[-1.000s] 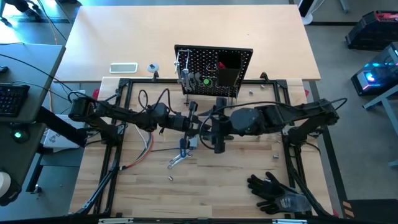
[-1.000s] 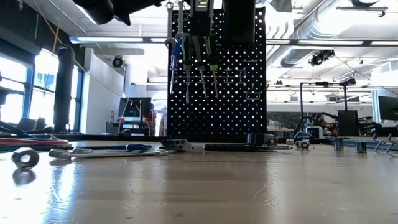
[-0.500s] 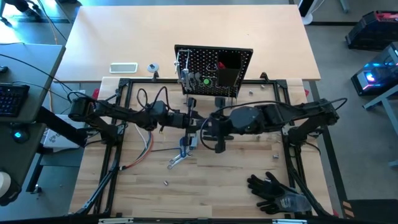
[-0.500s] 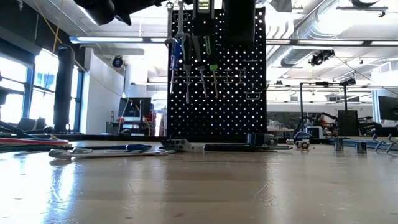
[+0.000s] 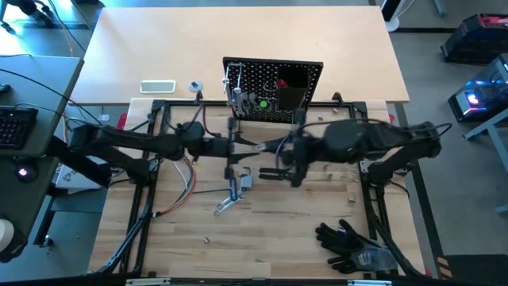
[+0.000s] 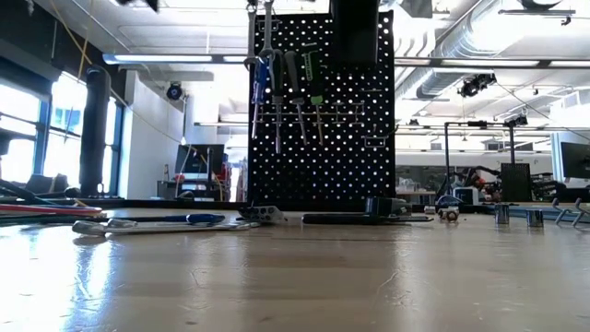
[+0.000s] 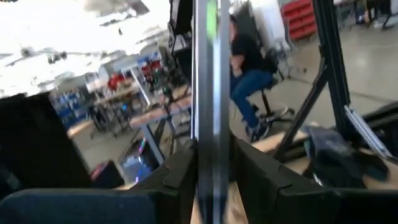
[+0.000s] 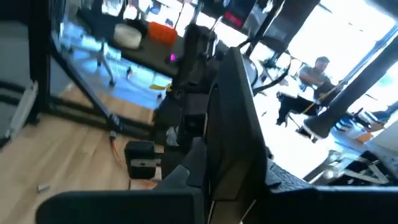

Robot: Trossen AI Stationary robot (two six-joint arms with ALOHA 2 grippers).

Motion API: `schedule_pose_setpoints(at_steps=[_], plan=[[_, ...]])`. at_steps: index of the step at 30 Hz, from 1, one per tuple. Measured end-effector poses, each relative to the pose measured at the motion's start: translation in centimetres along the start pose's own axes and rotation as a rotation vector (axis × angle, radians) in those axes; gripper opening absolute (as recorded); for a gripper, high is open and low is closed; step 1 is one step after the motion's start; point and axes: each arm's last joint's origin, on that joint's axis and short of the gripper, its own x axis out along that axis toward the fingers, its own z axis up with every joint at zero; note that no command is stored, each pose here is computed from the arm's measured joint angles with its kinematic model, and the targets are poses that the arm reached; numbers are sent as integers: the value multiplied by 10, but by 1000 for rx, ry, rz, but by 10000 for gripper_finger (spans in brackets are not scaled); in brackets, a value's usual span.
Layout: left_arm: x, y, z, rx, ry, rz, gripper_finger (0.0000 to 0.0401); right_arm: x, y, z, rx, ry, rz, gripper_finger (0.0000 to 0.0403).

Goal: Hang tools onto peg board
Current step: Put the spirit level into the black bin on the peg board

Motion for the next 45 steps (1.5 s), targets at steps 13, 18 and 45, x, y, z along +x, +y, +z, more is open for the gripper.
schedule_pose_setpoints(at_steps=[13, 18, 45], plan=[[-110, -8, 46, -143, 139, -284, 94, -81, -87, 35, -16, -111, -295, 35], [-146, -11, 55, -243, 163, -308, 95, -89, -124, 21, 48, -26, -346, 35], [-157, -162, -57, -518, 856, -602, 178, -71, -172, -15, 170, 55, -278, 35]])
